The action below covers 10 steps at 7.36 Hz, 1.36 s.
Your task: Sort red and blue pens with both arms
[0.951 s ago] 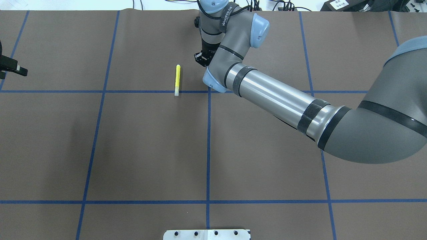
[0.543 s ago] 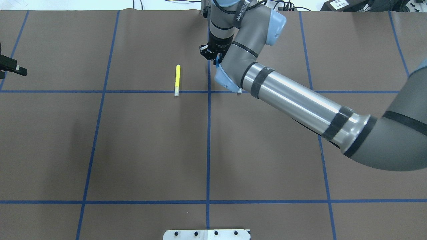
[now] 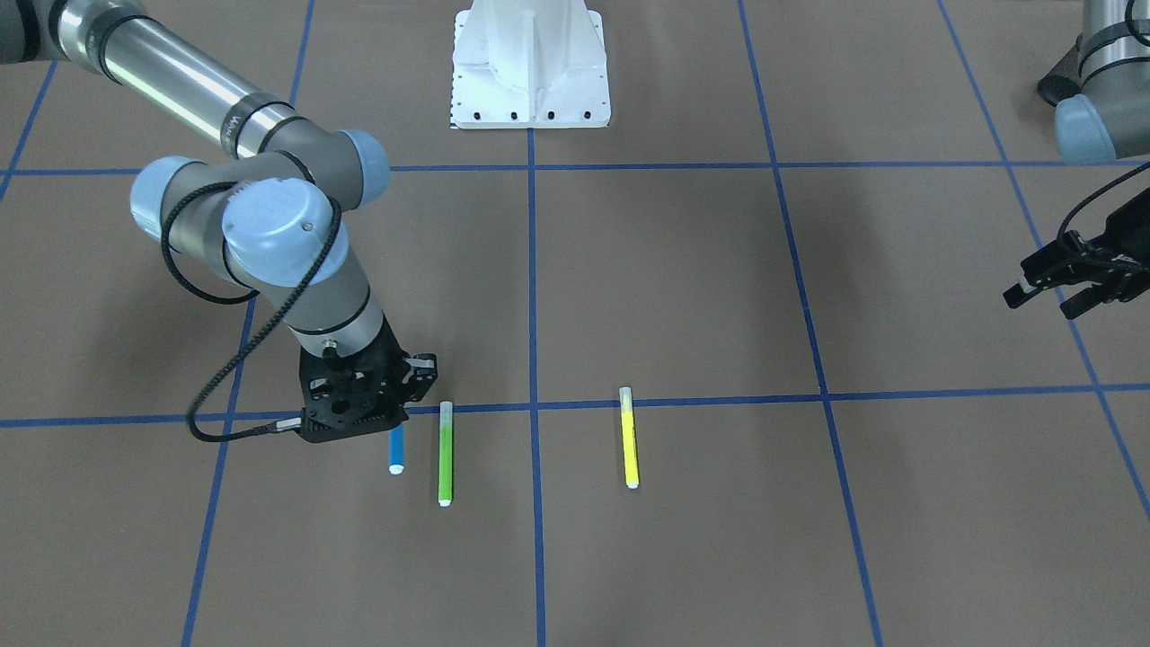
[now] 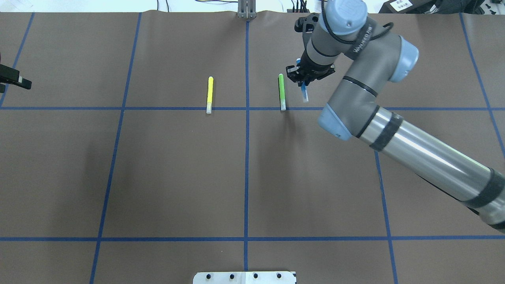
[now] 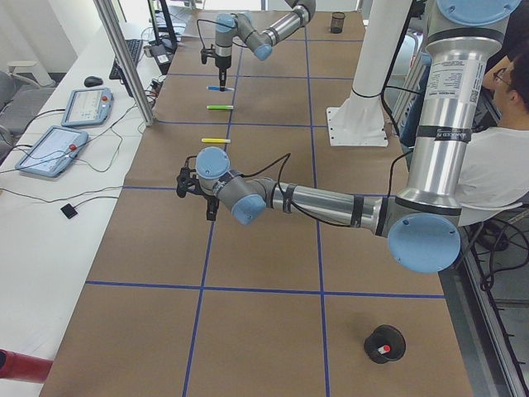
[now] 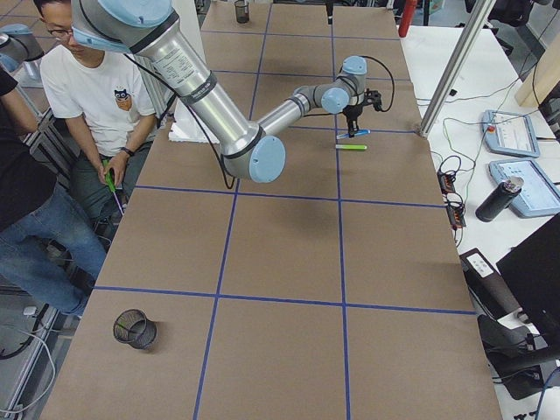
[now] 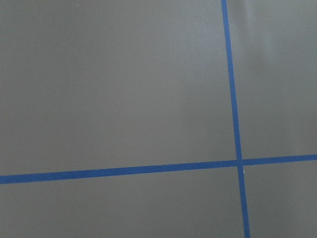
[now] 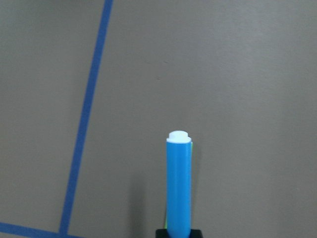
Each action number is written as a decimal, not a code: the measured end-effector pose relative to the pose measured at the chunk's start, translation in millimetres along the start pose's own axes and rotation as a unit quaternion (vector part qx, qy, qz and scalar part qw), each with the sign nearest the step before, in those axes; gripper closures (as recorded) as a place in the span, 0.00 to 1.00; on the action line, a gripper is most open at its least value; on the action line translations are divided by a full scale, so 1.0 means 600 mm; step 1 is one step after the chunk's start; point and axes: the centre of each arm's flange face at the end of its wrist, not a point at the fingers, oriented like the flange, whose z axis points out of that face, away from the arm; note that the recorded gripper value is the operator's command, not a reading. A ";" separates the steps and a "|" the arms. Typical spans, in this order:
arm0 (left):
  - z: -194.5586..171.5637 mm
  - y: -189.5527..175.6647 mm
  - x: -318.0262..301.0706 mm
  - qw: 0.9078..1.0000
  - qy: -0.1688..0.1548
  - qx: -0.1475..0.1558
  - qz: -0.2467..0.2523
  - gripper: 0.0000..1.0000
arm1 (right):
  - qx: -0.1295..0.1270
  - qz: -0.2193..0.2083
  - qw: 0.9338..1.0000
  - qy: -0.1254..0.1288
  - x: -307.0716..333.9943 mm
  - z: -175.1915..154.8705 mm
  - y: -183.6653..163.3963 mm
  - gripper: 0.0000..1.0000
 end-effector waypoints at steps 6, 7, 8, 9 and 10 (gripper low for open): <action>-0.003 -0.001 0.004 1.000 0.001 0.002 0.002 0.01 | 0.043 -0.024 0.998 0.048 0.254 -0.038 0.023 1.00; -0.003 0.000 0.004 1.000 0.000 0.002 0.002 0.01 | 0.057 -0.026 0.997 0.039 0.301 -0.013 0.003 1.00; -0.003 -0.001 0.004 1.000 0.001 0.002 0.002 0.01 | 0.067 -0.032 0.997 0.028 0.357 -0.001 -0.008 1.00; -0.004 -0.001 0.006 1.000 0.001 0.003 0.002 0.01 | 0.073 -0.044 0.996 0.026 0.435 -0.003 -0.007 1.00; -0.005 -0.001 0.007 1.000 0.001 0.003 0.002 0.01 | 0.081 -0.053 0.995 0.027 0.507 -0.010 0.006 1.00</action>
